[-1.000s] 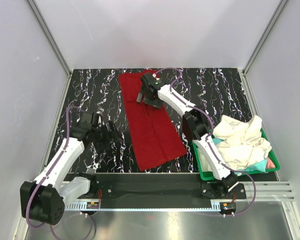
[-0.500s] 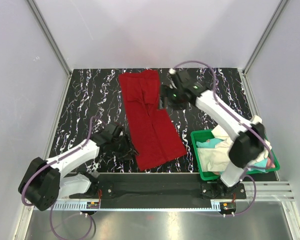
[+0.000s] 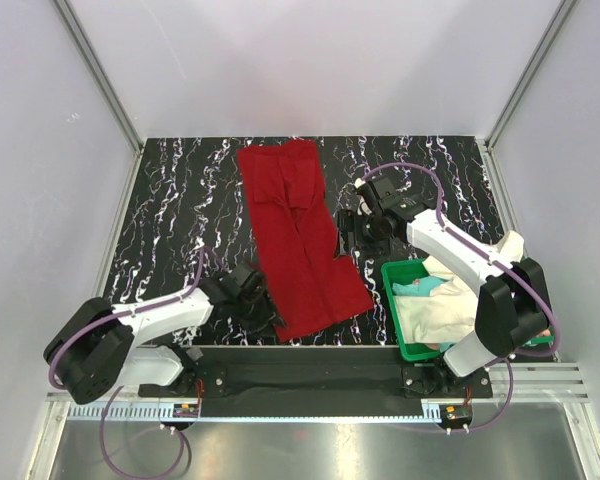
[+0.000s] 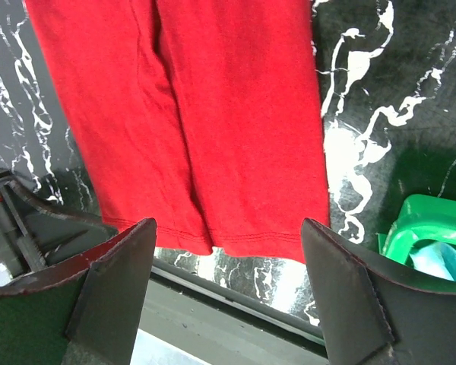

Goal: Fold and stack the t-shirts
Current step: Fold the tshirt

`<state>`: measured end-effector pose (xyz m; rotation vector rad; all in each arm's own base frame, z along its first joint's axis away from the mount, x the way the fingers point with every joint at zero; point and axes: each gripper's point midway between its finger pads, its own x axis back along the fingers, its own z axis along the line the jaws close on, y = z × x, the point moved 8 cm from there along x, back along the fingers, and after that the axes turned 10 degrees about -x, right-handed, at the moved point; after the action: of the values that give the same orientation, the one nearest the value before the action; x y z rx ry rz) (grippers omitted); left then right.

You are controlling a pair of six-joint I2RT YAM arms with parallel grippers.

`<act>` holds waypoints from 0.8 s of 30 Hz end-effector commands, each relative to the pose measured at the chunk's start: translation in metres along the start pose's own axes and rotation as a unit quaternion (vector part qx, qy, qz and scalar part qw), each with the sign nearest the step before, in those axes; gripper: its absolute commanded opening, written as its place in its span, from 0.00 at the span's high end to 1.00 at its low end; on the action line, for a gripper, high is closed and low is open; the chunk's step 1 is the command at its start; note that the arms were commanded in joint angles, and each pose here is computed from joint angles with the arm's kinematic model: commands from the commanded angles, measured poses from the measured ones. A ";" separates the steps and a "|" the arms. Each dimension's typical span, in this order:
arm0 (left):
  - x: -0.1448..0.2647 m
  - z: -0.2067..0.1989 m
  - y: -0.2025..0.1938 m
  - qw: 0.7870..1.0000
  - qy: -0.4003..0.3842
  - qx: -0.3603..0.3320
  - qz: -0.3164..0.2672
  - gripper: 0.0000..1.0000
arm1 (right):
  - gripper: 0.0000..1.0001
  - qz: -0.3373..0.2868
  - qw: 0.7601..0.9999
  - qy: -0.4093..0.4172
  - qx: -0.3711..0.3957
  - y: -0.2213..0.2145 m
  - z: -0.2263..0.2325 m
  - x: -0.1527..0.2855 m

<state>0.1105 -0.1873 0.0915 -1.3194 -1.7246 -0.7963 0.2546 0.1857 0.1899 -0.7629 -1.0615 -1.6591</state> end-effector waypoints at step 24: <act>0.025 0.038 0.005 0.998 0.035 -0.020 -0.051 0.71 | 0.38 0.201 0.975 0.060 -0.071 -0.100 -0.025 -0.044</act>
<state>0.1014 -0.1356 0.0927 -1.1425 -1.7103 -0.9283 0.1808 0.1868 0.1096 -0.9385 -0.7219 -1.4021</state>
